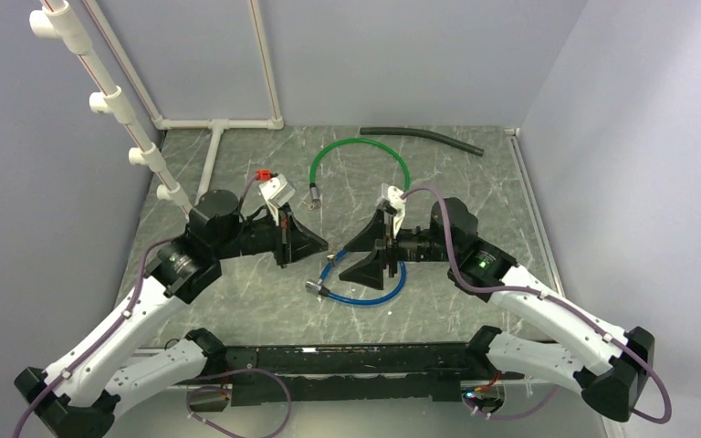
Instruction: Unlock with the key
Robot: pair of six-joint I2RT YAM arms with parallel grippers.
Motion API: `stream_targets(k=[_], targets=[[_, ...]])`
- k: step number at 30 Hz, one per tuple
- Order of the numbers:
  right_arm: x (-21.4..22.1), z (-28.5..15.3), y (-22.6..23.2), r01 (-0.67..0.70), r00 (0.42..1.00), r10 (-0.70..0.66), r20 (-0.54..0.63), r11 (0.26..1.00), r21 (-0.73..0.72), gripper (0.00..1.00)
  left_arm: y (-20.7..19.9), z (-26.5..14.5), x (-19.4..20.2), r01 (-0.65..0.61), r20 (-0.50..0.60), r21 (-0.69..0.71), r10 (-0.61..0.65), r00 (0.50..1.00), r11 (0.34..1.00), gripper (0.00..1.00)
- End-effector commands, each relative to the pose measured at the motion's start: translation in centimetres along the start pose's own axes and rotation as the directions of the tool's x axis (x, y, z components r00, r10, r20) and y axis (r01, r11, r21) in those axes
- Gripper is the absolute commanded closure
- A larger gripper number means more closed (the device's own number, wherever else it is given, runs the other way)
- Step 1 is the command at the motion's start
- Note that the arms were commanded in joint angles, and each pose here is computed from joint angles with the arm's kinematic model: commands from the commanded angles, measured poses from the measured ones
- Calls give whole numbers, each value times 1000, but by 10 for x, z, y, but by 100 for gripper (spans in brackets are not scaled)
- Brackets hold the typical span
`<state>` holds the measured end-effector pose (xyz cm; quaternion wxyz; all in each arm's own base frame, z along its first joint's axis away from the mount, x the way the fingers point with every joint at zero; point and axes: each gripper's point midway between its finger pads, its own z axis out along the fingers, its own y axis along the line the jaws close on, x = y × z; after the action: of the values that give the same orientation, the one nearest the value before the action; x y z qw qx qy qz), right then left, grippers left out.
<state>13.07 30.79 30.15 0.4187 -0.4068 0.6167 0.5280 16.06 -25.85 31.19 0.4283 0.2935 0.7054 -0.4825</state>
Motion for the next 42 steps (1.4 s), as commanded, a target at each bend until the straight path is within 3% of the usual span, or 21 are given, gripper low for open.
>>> stream_targets(k=[1, 19, 24, 39, 40, 41, 42], targets=[[-22, -2, 24, 110, 993, -105, 43, 985, -129, 27, -22, -8, -3, -89, -71, 102, 96, 993, 991, 100], [-27, 14, 17, 129, 992, -128, 20, 979, -161, 47, -33, -2, -5, -68, -106, 189, 89, 990, 980, 100], [-21, 18, 16, 115, 993, -118, -3, 976, -183, 66, -32, 0, -4, -67, -108, 192, 89, 990, 979, 100], [-10, 20, 20, 75, 997, -80, -14, 972, -222, 100, -25, 8, 0, -34, -117, 178, 55, 992, 983, 100], [-8, 20, 20, 72, 997, -78, -18, 972, -224, 100, -22, 9, 0, -30, -118, 164, 50, 992, 986, 94], [-7, 20, 20, 70, 997, -77, -20, 972, -223, 100, -20, 10, 0, -25, -118, 150, 43, 992, 988, 81], [-6, 19, 19, 71, 997, -77, -18, 974, -217, 100, -16, 11, -1, -18, -117, 126, 33, 993, 992, 57]])
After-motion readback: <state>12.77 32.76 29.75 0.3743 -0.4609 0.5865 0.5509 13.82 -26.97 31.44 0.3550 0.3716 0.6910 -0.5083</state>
